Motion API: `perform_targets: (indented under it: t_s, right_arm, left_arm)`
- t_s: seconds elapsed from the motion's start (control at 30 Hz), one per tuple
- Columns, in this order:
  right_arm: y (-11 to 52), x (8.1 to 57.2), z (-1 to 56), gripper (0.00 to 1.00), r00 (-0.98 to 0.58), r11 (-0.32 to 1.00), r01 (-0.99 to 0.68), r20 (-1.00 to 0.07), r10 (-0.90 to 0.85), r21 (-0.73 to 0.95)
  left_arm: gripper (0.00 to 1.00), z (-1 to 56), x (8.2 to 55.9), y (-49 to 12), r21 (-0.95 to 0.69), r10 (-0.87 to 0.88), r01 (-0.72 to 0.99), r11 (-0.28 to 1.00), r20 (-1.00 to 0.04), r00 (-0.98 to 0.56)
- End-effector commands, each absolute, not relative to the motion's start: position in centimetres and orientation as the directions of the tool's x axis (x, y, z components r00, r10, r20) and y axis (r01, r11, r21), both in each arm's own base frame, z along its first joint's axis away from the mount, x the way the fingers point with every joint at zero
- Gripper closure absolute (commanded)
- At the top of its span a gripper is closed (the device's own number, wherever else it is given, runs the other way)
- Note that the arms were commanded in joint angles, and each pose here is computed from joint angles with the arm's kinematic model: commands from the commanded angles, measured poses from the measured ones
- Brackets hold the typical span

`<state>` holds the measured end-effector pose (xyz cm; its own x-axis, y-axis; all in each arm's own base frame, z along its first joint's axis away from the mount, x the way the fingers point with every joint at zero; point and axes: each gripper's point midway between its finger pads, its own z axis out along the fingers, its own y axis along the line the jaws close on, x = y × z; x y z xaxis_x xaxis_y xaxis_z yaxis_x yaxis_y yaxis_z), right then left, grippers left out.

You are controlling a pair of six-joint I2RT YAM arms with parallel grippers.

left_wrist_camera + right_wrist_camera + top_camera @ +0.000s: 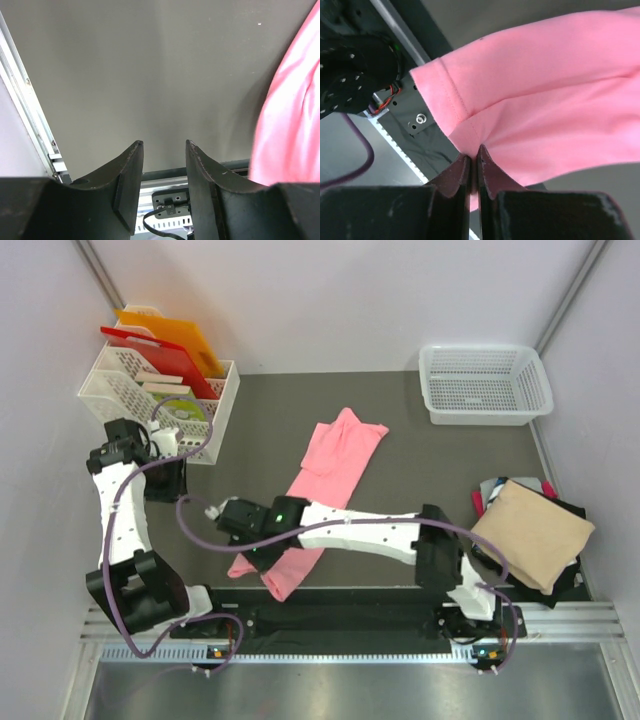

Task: Fold and stack the t-shirts
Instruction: Grab the bottom of the folded rectangular tshirt with right arm, then fold the folded rectangular tshirt in 1/3 of the way

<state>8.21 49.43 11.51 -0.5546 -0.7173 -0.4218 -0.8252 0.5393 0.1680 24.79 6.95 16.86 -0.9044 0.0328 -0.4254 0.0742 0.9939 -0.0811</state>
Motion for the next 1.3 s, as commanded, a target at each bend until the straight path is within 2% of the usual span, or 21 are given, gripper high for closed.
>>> perform_targets:
  t_s: [0.0, 0.17, 0.37, 1.0, 1.1, 1.13, 1.2, 1.23, 1.27]
  right_arm:
    - [46.3, 13.9, 18.0, 1.0, -0.591, 0.614, -0.772, -0.536, -0.603, 0.161]
    - [42.0, 20.4, 18.1, 0.98, -0.629, 0.694, -0.711, -0.544, -0.555, 0.114]
    - [39.0, 26.6, 17.1, 0.98, -0.638, 0.73, -0.68, -0.548, -0.541, 0.07]
    - [36.5, 36.7, 9.8, 0.99, -0.719, 0.798, -0.6, -0.477, -0.505, 0.059]
    - [35.8, 38.5, 9.4, 0.88, -0.732, 0.819, -0.572, -0.48, -0.483, 0.049]
    - [35.6, 39.0, 9.3, 0.74, -0.736, 0.827, -0.561, -0.483, -0.475, 0.041]
    - [35.0, 40.2, 9.2, 0.56, -0.745, 0.845, -0.534, -0.488, -0.455, 0.026]
    - [34.7, 40.8, 9.3, 0.44, -0.745, 0.855, -0.518, -0.496, -0.446, 0.009]
    - [34.7, 41.3, 9.9, 0.39, -0.743, 0.863, -0.506, -0.509, -0.434, 0.004]
  left_arm:
    - [0.55, 18.4, 24.8, 6.4, -0.101, 0.027, 0.082, 0.992, -0.456, -0.889]
    - [0.55, 18.9, 25.3, 6.3, -0.123, 0.027, 0.092, 0.988, -0.45, -0.893]
    - [0.55, 18.8, 25.4, 6.3, -0.131, 0.014, 0.079, 0.988, -0.435, -0.9]
    - [0.55, 17.2, 24.8, 5.3, -0.203, 0.003, 0.085, 0.975, -0.374, -0.928]
    - [0.56, 17.0, 24.1, 4.5, -0.241, 0.019, 0.111, 0.964, -0.353, -0.936]
    - [0.57, 16.9, 23.7, 4.3, -0.252, 0.024, 0.117, 0.961, -0.344, -0.939]
    - [0.57, 16.8, 23.4, 4.0, -0.261, 0.037, 0.133, 0.956, -0.341, -0.939]
    - [0.58, 16.8, 23.3, 3.9, -0.264, 0.04, 0.136, 0.955, -0.34, -0.94]
    - [0.58, 16.7, 23.1, 3.8, -0.267, 0.045, 0.141, 0.953, -0.335, -0.941]
